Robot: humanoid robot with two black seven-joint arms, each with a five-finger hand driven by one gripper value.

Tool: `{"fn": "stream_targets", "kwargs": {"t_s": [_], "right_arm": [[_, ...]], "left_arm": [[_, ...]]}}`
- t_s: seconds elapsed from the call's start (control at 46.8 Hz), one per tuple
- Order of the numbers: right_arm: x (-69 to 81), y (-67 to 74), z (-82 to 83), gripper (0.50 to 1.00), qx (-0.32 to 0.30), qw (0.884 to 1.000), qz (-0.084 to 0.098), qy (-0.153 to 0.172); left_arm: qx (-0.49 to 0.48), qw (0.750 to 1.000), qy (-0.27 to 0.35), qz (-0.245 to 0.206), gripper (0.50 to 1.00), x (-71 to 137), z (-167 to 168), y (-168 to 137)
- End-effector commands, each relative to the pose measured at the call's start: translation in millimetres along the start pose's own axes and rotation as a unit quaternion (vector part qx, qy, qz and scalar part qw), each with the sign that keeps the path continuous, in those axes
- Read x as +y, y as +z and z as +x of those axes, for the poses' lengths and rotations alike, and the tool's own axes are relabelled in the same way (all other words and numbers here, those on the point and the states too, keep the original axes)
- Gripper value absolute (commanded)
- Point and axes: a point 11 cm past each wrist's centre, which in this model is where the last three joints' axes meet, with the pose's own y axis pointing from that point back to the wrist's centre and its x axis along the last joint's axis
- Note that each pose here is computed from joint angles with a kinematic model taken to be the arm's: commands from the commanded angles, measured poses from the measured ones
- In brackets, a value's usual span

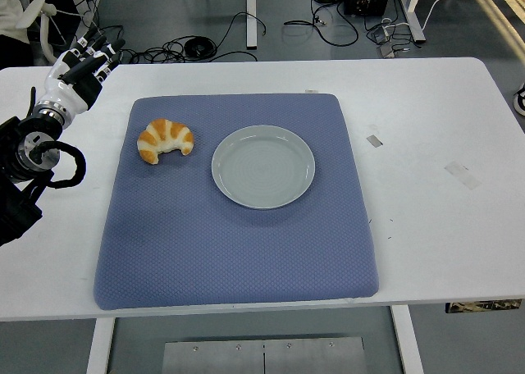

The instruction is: Place the bread on the table

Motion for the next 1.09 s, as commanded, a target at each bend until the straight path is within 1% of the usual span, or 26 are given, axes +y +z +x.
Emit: {"fn": "stream_targets", "kwargs": {"t_s": [0.0, 0.128, 0.235, 0.406, 0.491, 0.662, 1.068], "right_arm": [[0.0, 0.0, 0.0, 1.0, 0.0, 1.0, 0.0, 0.0], [0.0, 0.0, 0.0, 1.0, 0.0, 1.0, 0.0, 0.0], [0.0, -1.4, -4.3, 1.0, -0.002, 1.0, 0.001, -0.007], [0.1, 1.0, 1.2, 1.0, 0.0, 1.0, -0.001, 0.002], [0.3, 2.0, 1.2, 1.0, 0.001, 1.0, -0.002, 0.002], [0.3, 0.3, -4.8, 1.0, -0.002, 1.0, 0.0, -0.007], [-0.2, -2.2, -3.9, 1.0, -0.001, 1.0, 0.002, -0.006]], "left_arm": [[0.0, 1.0, -0.004, 0.004, 0.981, 0.3, -0.8, -2.8], [0.004, 1.0, -0.017, 0.02, 0.981, 0.6, -4.8, -9.9], [0.004, 1.0, -0.017, 0.019, 0.981, 0.3, -5.2, -9.1], [0.002, 1.0, -0.016, 0.022, 0.981, 1.3, -3.6, -11.6], [0.003, 1.0, -0.01, 0.026, 0.981, 4.6, 3.3, -15.9], [-0.003, 0.999, -0.011, 0.03, 0.981, 5.5, 4.0, -19.2], [-0.006, 0.999, -0.011, 0.031, 0.981, 5.7, 3.9, -20.1]]}}
